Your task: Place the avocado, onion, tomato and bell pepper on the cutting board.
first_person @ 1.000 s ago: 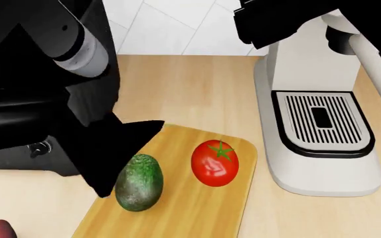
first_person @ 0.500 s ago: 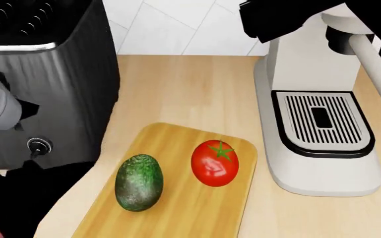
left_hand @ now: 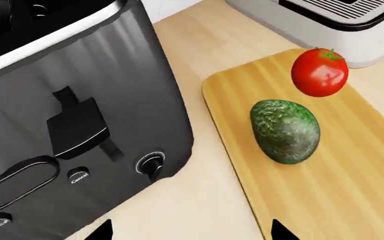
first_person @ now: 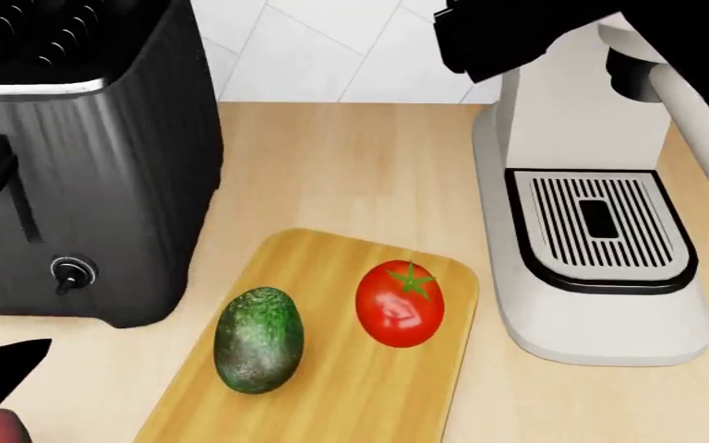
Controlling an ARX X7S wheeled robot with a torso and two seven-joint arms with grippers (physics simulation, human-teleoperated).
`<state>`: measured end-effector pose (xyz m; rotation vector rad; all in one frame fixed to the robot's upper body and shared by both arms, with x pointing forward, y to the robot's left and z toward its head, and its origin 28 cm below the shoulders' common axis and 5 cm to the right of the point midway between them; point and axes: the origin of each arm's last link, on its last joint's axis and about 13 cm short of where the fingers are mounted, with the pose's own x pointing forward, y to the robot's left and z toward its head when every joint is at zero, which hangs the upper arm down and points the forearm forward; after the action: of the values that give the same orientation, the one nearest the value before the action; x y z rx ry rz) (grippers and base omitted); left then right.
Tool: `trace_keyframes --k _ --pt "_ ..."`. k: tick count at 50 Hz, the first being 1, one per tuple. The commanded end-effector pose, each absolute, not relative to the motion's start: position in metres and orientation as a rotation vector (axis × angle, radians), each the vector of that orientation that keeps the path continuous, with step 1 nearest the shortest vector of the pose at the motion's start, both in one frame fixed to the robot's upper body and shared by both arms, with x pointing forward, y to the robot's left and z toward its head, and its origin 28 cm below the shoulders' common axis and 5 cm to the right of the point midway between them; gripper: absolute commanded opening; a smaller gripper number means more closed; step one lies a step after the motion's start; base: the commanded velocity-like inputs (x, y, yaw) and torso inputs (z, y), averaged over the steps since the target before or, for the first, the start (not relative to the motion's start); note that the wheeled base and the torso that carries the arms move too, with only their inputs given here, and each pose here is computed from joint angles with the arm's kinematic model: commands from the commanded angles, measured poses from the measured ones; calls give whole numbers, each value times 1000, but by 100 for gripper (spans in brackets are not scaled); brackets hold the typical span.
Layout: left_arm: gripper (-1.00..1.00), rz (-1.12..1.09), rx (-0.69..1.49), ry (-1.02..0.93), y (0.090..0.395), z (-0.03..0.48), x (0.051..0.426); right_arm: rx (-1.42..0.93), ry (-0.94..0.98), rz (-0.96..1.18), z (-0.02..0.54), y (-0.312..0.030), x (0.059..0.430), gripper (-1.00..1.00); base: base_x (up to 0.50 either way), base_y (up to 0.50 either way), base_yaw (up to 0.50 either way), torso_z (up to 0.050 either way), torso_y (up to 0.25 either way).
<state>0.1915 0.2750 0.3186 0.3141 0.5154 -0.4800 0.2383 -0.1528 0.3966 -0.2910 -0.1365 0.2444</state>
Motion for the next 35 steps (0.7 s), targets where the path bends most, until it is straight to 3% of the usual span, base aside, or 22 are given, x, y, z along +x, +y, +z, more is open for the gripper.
trace_keyframes --k 1,35 --pt "100 -394 320 547 292 315 189 -294 -137 246 397 -152 240 100 0 0 0 0 0" --pt "100 -229 338 643 324 312 150 -293 -137 259 395 -149 249 100 0 0 0 0 0"
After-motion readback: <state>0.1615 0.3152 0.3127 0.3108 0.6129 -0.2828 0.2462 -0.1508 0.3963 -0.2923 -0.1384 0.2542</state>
